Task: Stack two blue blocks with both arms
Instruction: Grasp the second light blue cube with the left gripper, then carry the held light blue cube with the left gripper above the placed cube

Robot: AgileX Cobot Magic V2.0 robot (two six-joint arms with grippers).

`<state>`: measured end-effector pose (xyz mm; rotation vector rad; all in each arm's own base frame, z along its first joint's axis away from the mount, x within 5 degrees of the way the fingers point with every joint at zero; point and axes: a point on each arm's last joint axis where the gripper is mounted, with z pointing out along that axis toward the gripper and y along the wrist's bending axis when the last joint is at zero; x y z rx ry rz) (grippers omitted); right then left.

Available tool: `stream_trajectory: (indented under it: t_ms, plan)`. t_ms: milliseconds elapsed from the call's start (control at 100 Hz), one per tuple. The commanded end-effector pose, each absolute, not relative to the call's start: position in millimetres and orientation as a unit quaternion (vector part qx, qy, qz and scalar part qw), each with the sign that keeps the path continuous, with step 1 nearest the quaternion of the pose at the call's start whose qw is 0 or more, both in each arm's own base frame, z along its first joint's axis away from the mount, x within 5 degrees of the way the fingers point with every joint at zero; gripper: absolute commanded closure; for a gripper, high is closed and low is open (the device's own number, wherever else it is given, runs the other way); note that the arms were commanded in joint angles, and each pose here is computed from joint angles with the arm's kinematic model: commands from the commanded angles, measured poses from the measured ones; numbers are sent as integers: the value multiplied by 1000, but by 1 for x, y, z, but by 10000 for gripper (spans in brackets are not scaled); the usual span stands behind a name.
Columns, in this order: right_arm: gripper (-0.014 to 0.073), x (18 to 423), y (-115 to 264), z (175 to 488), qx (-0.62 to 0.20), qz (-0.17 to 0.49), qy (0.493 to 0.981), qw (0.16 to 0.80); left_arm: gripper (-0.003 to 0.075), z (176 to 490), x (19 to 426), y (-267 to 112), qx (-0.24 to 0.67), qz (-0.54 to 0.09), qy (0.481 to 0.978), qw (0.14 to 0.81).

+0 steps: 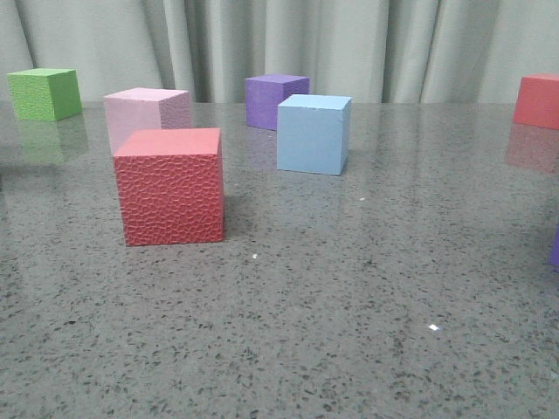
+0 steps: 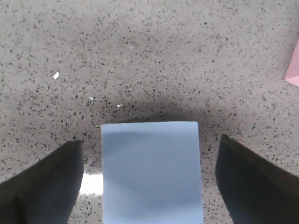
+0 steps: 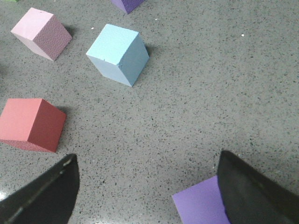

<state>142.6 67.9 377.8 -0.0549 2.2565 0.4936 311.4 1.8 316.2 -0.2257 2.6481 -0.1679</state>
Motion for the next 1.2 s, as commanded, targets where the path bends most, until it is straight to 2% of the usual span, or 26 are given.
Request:
stream_trajectory:
  t_ms: [0, 320, 680, 990, 1190]
  plan:
    - [-5, 143, 67, 393, -27, 204, 869, 451, 176, 336, 311, 2, -87, -65, 954, 279]
    - [-5, 143, 67, 393, -27, 204, 869, 451, 176, 314, 320, 2, -90, -66, 968, 227]
    - [-5, 143, 67, 393, -27, 204, 869, 451, 180, 311, 322, 2, -90, -66, 969, 221]
    - [-5, 143, 67, 393, -27, 204, 869, 451, 331, 311, 321, 1, -91, -69, 969, 218]
    - [-5, 143, 67, 393, -27, 204, 869, 451, 364, 316, 322, 1, -90, -70, 969, 220]
